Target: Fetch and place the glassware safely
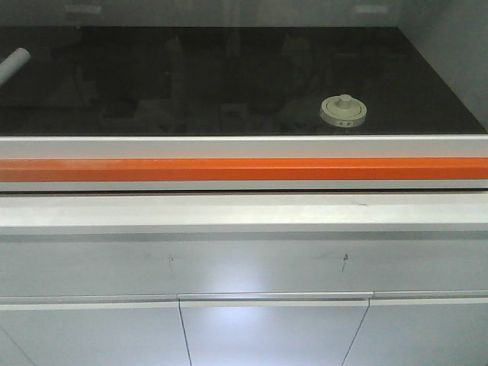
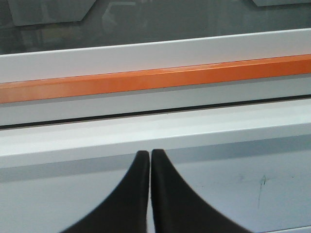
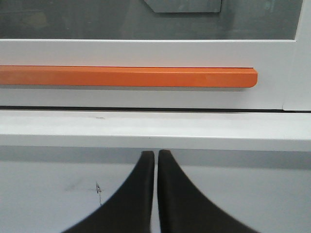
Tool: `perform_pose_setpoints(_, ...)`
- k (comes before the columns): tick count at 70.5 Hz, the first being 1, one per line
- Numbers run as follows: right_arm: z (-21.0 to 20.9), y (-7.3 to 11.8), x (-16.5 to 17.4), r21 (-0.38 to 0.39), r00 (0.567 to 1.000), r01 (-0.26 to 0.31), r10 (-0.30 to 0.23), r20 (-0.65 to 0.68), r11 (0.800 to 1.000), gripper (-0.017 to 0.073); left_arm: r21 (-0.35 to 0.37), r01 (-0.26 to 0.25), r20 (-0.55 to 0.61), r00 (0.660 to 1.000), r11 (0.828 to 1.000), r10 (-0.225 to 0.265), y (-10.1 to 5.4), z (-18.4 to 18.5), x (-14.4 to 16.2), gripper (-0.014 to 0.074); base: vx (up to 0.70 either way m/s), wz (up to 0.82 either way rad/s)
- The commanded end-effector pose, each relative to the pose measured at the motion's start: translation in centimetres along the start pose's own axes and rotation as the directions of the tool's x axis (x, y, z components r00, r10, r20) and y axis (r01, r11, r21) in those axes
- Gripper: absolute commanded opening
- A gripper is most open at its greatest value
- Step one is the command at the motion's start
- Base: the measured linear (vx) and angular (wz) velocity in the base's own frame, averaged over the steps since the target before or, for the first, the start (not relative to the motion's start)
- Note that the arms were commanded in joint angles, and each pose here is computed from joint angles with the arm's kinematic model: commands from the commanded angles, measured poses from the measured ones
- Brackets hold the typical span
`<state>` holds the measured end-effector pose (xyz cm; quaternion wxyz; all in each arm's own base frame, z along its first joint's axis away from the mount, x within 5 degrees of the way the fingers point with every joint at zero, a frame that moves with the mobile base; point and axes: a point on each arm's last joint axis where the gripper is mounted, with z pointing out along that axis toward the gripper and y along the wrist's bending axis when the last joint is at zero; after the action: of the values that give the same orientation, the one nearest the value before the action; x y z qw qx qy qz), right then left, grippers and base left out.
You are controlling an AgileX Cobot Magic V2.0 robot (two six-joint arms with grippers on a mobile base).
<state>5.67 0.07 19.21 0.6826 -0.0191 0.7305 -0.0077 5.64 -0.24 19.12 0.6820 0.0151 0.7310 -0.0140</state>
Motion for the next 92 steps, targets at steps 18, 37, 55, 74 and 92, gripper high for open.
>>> perform_pose_setpoints(18,-0.01,-0.01,-0.11,0.006,0.997,0.018,-0.019,0.069,1.000,-0.0001,0.008,0.013,0.051,0.999,1.000,-0.013,-0.04,0.07,0.25,-0.0007,0.00,0.00)
perform_pose_setpoints(37,-0.01,-0.01,-0.11,0.006,0.997,0.018,-0.019,0.069,1.000,-0.0001,0.008,0.013,0.051,0.999,1.000,-0.013,-0.04,0.07,0.25,-0.0007,0.00,0.00)
perform_pose_setpoints(55,-0.01,-0.01,-0.11,0.006,0.997,0.018,-0.019,0.069,1.000,-0.0001,0.008,0.013,0.051,0.999,1.000,-0.013,-0.04,0.07,0.25,-0.0007,0.00,0.00)
perform_pose_setpoints(74,-0.01,-0.01,-0.14,0.007,0.997,0.027,-0.028,0.073,1.000,-0.0001,0.008,0.013,0.051,0.999,1.000,-0.013,-0.04,0.07,0.25,-0.0007,0.00,0.00)
perform_pose_setpoints(92,-0.04,-0.01,-0.42,0.008,0.995,0.029,-0.030,0.100,1.000,-0.0001,0.007,0.014,0.061,0.998,1.000,-0.014,-0.04,0.06,0.13,-0.0007,0.00,0.00)
